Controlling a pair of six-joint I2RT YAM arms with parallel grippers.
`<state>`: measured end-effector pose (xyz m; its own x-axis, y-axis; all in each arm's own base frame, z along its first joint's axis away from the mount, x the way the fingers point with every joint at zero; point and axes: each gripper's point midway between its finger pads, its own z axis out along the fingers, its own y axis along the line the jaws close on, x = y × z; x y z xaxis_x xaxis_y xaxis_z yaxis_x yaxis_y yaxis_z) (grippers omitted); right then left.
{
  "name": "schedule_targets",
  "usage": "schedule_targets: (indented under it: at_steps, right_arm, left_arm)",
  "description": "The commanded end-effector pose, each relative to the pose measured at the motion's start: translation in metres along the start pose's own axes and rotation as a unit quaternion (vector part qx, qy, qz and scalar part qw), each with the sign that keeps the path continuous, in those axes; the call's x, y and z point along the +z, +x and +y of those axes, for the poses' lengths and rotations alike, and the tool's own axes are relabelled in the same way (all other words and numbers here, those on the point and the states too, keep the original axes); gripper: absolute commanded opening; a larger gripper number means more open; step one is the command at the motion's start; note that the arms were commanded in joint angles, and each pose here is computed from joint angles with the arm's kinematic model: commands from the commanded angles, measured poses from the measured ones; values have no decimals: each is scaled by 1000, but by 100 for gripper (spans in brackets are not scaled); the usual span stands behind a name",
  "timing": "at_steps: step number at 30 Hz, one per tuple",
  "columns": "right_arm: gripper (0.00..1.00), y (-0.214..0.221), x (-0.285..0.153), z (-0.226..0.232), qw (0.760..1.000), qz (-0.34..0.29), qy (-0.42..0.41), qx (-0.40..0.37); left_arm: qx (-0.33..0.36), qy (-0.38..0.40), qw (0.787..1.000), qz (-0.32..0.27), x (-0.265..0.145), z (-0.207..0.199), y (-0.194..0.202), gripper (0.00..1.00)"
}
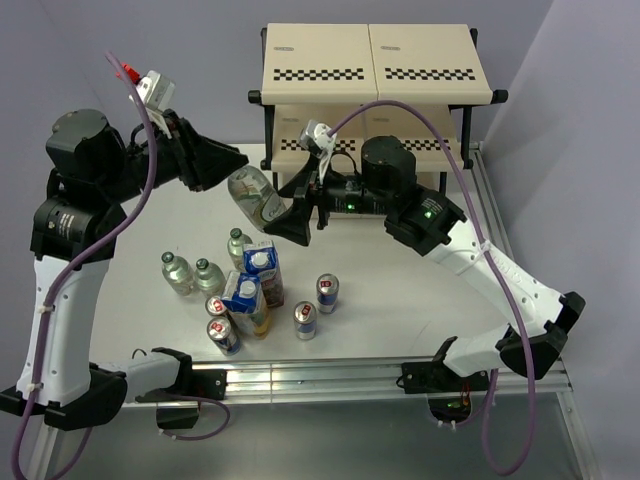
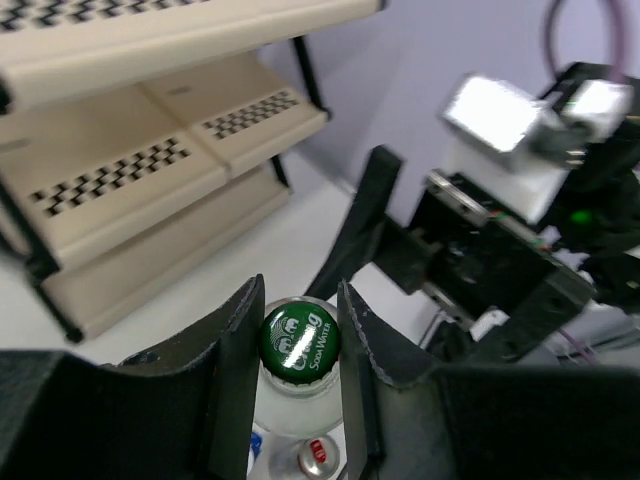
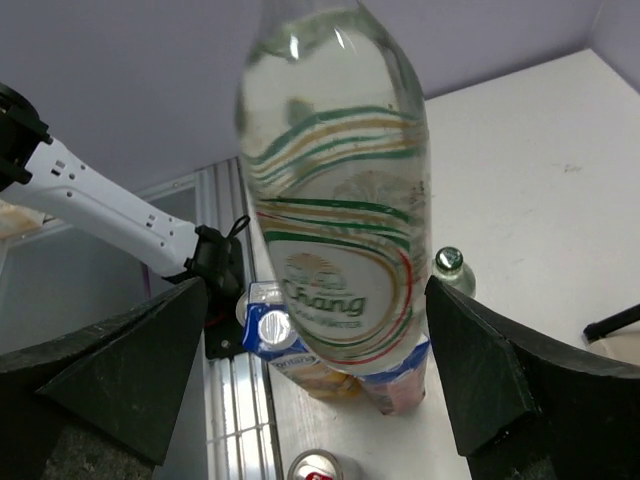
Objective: Place and organize the beverage onto the shelf
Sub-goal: Pick up the drink from the center of the board, then place the drink on the shelf.
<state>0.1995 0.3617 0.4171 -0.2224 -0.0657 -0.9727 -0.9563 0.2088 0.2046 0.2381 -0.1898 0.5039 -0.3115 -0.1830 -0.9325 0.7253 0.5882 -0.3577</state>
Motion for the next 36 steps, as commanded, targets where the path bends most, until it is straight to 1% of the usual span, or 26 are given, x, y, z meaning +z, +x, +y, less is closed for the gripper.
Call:
schedule_targets:
  at_steps: [1,2,5,12,20,25,29,34,36]
  right_arm:
    - [96,-5,-13,7,1000,-7,5,-19]
    - [96,-5,-15,5,1000,-7,13,-22]
    - [96,0,-18,2,999,3,21,-30]
    - [93,8,-13,12,999,19,-20,-30]
    - [92,3,-3,21,998,32,-57,-27]
    - [92,10,1,25,997,35,-70,-20]
    - [86,20,4,26,996,42,-79,-13]
    - [85,21,6,30,995,37,-97,-12]
    - [82,24,8,32,993,42,-106,-14]
  left_arm:
    - [83,163,979,-88,-19,-73,-52,0]
    - [85,187,976,-76,-19,-79,-47,0]
    - [90,215,971,-57,-17,-83,-40,0]
    - [94,262,960,-22,-12,-87,-23,0]
    - [108,285,952,15,1,-88,-2,0]
    - [125,313,941,27,2,-93,11,0]
    - [130,327,935,34,2,-95,17,0]
    - [133,338,931,42,6,-96,24,0]
    - [132,333,933,45,9,-94,26,0]
